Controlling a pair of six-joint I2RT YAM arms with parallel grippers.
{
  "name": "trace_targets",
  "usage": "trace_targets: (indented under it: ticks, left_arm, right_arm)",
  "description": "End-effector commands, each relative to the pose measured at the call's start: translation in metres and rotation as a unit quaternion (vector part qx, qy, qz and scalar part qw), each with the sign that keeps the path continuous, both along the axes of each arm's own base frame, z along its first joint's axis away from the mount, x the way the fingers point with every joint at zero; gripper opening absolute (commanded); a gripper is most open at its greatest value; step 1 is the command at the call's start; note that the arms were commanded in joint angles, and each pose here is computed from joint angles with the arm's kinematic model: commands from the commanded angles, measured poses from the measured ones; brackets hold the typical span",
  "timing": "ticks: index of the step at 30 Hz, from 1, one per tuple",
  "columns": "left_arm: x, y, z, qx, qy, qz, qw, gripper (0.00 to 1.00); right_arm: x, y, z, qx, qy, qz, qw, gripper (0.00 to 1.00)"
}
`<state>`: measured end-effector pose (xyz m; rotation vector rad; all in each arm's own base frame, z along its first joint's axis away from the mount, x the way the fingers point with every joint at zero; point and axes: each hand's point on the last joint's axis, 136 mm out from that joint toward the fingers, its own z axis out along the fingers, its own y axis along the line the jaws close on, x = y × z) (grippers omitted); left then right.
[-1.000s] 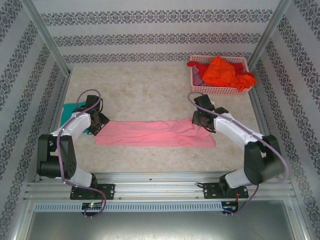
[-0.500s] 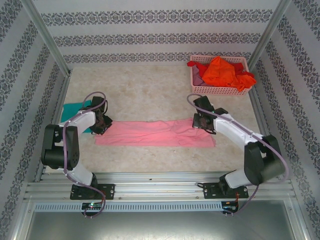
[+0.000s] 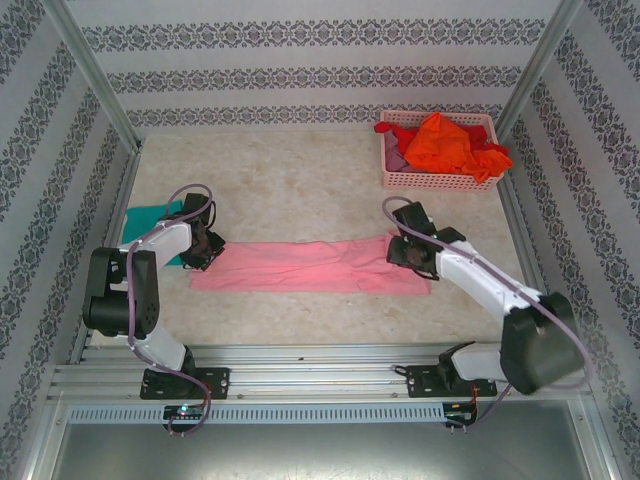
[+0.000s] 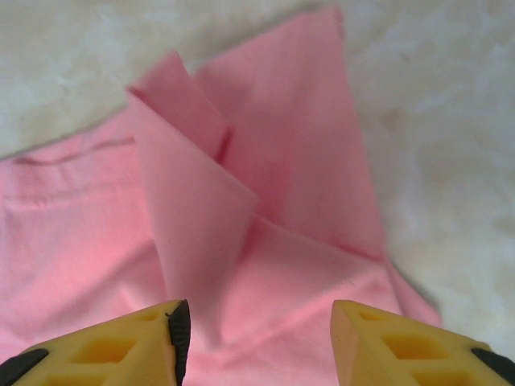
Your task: Fold and stack the t-shirts
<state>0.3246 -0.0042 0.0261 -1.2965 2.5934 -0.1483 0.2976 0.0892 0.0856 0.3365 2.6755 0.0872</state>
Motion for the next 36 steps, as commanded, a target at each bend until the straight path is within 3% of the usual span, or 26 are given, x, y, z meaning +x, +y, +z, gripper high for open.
trace_targets:
  ticks: [1,6,11,22,23,25,26,31,36]
  left_arm:
    - [0.005,0.002,0.002,0.005,-0.009,-0.004,1.0,0.32]
    - [0.002,0.0,0.0,0.0,-0.007,-0.001,1.0,0.32]
    - [0.002,0.001,0.002,0.001,-0.01,-0.001,1.0,0.33]
    - [0.007,0.0,0.003,0.0,-0.014,-0.005,1.0,0.34]
    - [0.007,0.0,0.002,0.0,-0.013,-0.004,1.0,0.34]
    - [0.008,0.0,0.002,0.001,-0.013,-0.005,1.0,0.34]
    - [0.009,0.0,0.002,0.0,-0.013,-0.005,1.0,0.34]
    - [0.008,-0.002,0.002,-0.005,-0.013,-0.007,1.0,0.34]
    - [0.005,-0.002,0.003,-0.006,-0.015,-0.002,1.0,0.34]
  right_arm:
    - [0.034,0.008,0.004,-0.007,-0.019,0.016,1.0,0.5]
    - [0.052,0.012,-0.016,-0.006,0.002,0.021,1.0,0.39]
    - [0.036,0.004,-0.01,-0.007,0.002,0.012,1.0,0.0]
    - [-0.038,-0.011,-0.008,0.021,0.012,-0.034,0.999,0.0]
    - [-0.034,-0.006,-0.007,0.035,0.002,-0.028,0.999,0.09]
    - [-0.021,0.001,-0.004,0.05,-0.012,-0.022,0.998,0.39]
    - [-0.013,0.003,-0.002,0.051,-0.015,-0.02,0.998,0.48]
    - [0.029,0.004,-0.006,0.031,-0.018,-0.015,0.999,0.49]
    - [0.052,0.007,-0.023,0.024,0.004,-0.003,1.0,0.38]
